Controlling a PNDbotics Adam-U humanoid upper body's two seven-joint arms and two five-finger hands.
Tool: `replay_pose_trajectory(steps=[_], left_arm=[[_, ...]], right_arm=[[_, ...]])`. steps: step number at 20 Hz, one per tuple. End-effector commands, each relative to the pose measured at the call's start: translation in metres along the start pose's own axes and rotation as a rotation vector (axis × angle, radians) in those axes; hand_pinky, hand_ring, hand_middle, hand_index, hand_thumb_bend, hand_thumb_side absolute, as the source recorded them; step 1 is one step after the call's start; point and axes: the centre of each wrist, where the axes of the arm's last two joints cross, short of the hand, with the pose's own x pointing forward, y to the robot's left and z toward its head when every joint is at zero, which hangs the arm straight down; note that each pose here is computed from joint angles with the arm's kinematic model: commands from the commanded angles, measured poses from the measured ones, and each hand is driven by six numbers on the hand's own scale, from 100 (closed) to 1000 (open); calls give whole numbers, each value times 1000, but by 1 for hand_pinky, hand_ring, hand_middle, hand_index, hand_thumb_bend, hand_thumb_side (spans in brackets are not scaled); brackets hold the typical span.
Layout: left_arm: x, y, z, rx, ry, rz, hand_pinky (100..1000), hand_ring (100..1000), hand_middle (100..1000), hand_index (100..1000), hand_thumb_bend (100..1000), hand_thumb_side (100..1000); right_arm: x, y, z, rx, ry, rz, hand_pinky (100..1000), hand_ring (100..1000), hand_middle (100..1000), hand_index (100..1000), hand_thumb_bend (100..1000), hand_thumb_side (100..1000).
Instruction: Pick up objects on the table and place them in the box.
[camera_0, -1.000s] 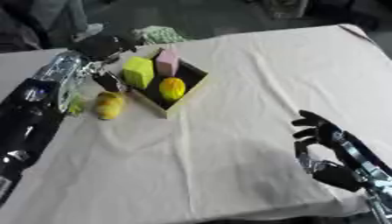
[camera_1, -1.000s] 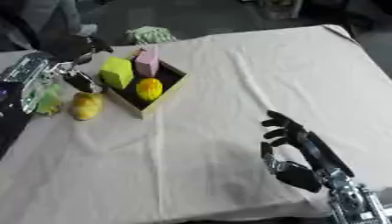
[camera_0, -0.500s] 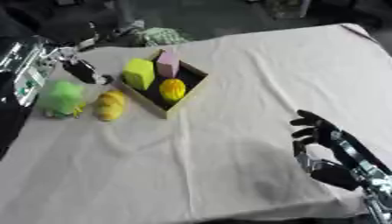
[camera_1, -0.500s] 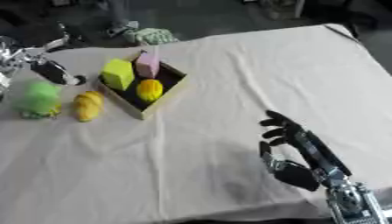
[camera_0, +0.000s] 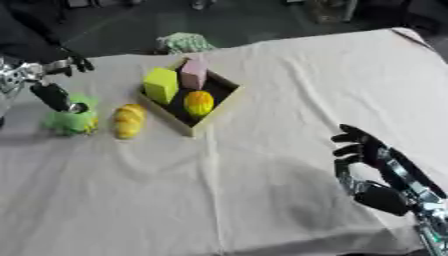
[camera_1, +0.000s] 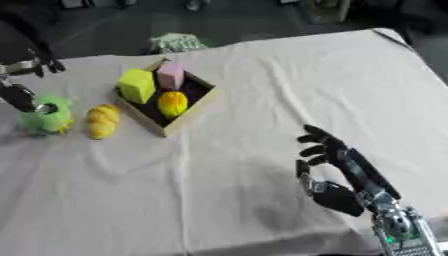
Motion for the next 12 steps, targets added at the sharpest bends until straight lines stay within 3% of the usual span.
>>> replay_pose_trajectory(steps=[1, 12], left_arm=[[-23, 4, 6, 15, 74, 26, 819, 758, 794, 908, 456, 195], [-28, -31, -12, 39, 124, 82, 827, 787, 822, 921, 484, 184]], right_arm=[[2, -5, 0, -7, -5, 20, 706, 767, 830, 1000, 100, 288], [2, -5, -1, 1, -7, 15, 706, 767, 830, 1000, 100, 287]])
